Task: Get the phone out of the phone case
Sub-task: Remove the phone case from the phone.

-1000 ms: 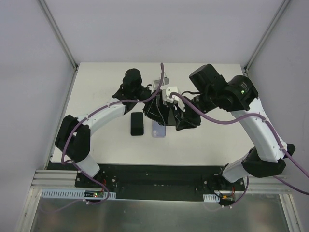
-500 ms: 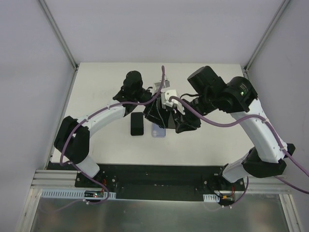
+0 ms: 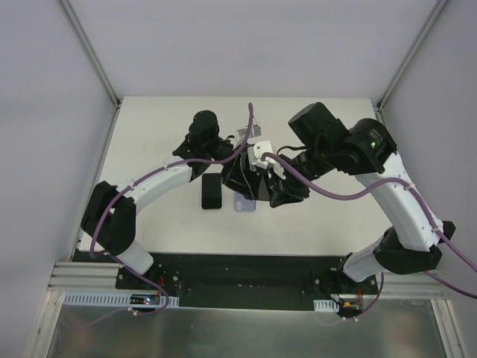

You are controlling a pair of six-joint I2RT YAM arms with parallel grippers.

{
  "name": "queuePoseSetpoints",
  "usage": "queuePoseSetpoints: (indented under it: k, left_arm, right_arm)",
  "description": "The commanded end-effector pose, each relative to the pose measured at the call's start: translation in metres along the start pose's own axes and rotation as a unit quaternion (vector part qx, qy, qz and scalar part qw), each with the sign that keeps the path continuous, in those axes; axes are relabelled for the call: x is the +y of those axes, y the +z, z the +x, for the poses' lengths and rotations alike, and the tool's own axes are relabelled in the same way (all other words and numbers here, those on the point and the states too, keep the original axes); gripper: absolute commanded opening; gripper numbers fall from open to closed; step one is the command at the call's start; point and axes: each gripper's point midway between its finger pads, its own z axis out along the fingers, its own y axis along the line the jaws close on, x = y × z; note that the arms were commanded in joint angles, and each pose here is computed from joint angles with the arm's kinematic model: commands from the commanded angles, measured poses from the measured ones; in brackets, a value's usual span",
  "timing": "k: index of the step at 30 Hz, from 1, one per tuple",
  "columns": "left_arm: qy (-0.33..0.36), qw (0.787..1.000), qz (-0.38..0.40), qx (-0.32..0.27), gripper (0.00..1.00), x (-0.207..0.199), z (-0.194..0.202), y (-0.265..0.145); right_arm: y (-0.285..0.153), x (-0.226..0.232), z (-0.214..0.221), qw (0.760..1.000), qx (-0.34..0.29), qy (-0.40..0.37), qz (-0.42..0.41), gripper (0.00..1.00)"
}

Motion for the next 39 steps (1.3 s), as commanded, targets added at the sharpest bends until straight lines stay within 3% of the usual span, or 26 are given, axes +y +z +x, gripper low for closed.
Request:
queuePoseSetpoints:
  k: [1,39]
  left_arm:
    - [-0.131,0.989,0.046,0.044,0.0,-0.014,0.019,0.013]
    - [-0.107,0.988,0.085,0.077,0.0,-0.048,0.033,0.022]
  right_arm:
    - [0.028,0.052,-0.06,0.973,-0.12,-0.089,-0.178,0.0]
    - [0.011,0.026,-0.031,0.981,-0.104,-0.074,-0.143,0.0]
